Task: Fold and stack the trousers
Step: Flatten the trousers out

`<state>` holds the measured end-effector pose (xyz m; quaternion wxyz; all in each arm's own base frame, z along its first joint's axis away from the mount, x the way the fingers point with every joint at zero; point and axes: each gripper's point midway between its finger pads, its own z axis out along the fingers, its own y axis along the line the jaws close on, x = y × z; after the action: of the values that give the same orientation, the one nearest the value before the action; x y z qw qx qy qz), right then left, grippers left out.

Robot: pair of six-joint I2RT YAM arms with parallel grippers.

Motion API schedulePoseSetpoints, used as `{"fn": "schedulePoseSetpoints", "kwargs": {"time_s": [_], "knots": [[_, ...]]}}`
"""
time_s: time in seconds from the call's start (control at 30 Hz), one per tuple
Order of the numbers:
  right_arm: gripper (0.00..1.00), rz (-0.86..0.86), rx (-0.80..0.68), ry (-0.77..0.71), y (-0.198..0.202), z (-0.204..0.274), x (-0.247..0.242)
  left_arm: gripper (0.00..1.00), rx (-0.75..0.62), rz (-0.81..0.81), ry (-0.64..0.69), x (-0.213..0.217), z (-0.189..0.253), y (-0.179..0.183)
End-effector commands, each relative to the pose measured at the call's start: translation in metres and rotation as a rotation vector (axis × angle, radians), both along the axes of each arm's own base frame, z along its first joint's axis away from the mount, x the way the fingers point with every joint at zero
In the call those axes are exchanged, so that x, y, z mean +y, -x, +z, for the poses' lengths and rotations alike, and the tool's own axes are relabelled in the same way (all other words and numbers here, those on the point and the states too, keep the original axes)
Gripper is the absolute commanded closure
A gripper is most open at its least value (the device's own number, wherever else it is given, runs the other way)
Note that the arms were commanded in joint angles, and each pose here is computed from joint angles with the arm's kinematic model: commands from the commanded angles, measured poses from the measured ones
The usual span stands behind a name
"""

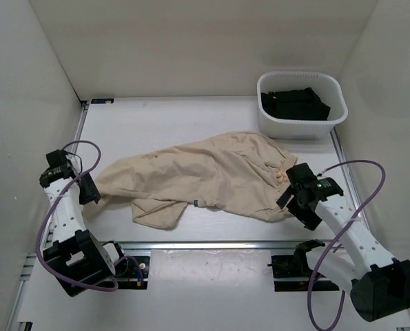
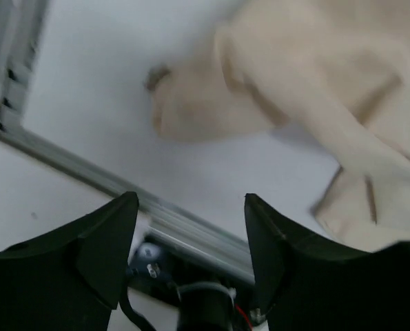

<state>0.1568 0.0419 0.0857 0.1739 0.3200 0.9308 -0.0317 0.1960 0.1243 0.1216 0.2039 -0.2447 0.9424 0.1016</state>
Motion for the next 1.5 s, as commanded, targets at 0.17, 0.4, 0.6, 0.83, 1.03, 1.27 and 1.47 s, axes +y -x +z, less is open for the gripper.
{"fn": "schedulePoseSetpoints", "kwargs": {"time_s": [0.17,0.4,0.6,0.83,1.03,1.27,1.47], "knots": [[0.01,-0.174,-0.191,0.096,-0.027,0.038,-0.025,0.14,0.137,0.023,0.029,-0.011,0.007,0.039],[0.01,-0.127,-0.016,0.112,-0.043,0.003,-0.014,0.08,0.107,0.226,-0.105,0.056,0.007,0.031],[0.01,-0.224,0.011,-0.043,-0.056,-0.043,-0.005,0.07,0.088,0.184,0.124,0.026,-0.025,0.026],[0.08,-0.258,0.104,-0.1,-0.059,-0.079,-0.002,0.06,0.04,0.103,0.26,-0.014,-0.074,0.024],[0.68,-0.287,0.21,-0.163,-0.044,-0.097,0.002,0.37,0.062,0.044,0.229,-0.009,-0.103,0.001],[1.0,-0.322,0.004,-0.179,-0.062,-0.008,-0.053,0.86,-0.065,0.14,0.033,0.076,-0.043,-0.055],[1.0,-0.257,-0.254,-0.01,-0.08,0.141,-0.1,0.86,-0.281,0.189,-0.181,0.116,0.077,-0.075]]}}
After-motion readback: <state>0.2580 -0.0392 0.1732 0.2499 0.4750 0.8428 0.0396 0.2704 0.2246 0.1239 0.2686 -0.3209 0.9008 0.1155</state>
